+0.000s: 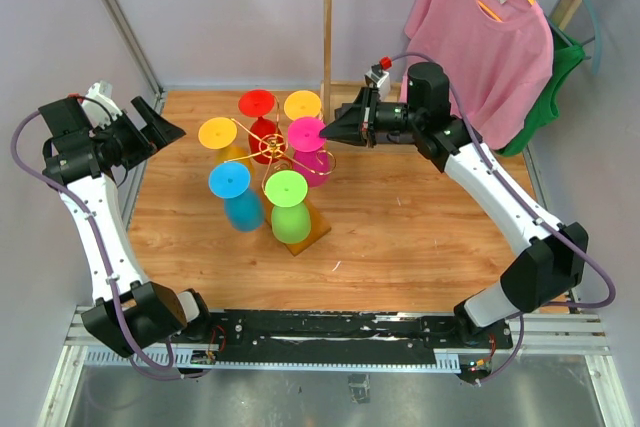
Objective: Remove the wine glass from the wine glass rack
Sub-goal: Pick up the wine glass from the wine rack.
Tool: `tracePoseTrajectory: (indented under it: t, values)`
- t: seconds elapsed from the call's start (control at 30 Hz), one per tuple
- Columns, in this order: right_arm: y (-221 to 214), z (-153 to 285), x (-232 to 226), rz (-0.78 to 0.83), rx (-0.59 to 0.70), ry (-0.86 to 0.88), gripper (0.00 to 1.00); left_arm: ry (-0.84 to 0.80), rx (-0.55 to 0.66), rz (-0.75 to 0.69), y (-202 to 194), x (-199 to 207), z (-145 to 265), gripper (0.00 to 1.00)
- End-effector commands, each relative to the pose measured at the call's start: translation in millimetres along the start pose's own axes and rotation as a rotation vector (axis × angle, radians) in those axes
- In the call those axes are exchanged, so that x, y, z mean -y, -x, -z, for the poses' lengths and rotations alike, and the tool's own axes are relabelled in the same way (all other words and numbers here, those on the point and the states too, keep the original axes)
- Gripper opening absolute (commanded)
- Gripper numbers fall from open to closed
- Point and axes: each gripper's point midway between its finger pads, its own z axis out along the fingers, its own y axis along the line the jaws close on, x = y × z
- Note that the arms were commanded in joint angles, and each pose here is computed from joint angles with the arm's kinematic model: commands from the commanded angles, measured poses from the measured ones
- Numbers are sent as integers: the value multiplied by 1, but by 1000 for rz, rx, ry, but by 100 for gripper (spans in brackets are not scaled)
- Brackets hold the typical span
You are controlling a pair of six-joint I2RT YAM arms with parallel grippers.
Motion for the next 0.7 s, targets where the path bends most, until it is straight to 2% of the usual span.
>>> tracePoseTrajectory:
  t: [0.0, 0.4, 0.67]
  values:
    - [5, 3, -17, 57, 30, 38, 1, 14, 17, -10, 7, -2, 2, 99]
    - [23, 41, -9, 50, 116, 8, 1, 38, 45, -40, 23, -2, 5, 99]
    - [32, 63, -6, 52, 163, -6, 1, 59, 92, -71, 51, -1, 11, 99]
